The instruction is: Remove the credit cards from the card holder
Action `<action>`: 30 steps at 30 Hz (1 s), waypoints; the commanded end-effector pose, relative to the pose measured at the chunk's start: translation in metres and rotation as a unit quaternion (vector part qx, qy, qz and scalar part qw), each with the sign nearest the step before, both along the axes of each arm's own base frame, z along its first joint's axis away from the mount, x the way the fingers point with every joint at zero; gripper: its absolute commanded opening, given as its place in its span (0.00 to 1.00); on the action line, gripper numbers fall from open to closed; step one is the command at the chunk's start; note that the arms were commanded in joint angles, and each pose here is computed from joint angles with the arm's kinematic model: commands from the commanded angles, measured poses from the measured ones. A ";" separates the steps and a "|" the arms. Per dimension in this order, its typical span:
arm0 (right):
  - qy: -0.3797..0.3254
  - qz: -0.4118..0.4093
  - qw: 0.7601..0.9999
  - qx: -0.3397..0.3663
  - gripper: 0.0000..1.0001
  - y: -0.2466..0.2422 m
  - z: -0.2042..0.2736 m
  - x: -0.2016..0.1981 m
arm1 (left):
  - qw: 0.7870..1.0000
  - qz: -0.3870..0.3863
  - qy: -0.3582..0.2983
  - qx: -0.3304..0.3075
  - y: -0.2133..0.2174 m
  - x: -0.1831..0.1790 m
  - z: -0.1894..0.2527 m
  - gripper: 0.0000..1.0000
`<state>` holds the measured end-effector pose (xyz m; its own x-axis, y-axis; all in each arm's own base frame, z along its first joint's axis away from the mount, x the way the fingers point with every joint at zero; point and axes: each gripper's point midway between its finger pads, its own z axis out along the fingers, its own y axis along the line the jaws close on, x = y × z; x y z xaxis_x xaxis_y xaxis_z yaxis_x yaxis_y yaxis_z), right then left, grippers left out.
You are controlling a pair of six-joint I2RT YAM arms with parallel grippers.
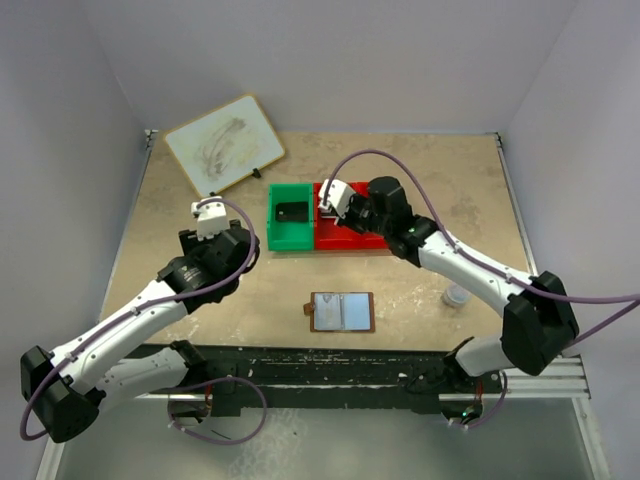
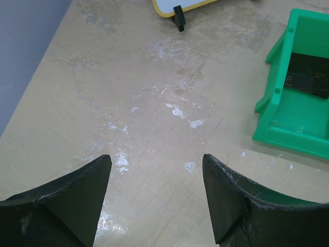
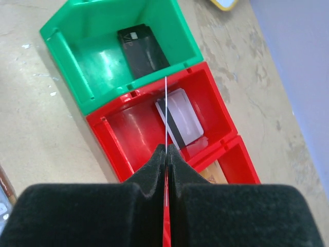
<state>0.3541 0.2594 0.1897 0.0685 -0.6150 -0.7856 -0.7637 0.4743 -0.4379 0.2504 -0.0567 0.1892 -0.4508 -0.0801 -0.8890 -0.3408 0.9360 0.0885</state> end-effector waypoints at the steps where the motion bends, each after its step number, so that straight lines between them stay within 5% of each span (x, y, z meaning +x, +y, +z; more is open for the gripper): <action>1: -0.040 0.060 0.996 -0.048 0.00 0.009 0.012 0.002 | 1.000 0.004 -0.016 0.003 0.003 0.004 0.017 0.70; 10: -0.033 0.021 0.990 -0.132 0.00 -0.001 -0.019 0.032 | 1.000 0.009 -0.027 -0.004 0.006 0.002 0.022 0.70; 30: 0.001 0.000 0.981 -0.195 0.00 0.010 -0.072 0.072 | 0.999 -0.031 -0.007 -0.018 -0.007 0.001 0.015 0.73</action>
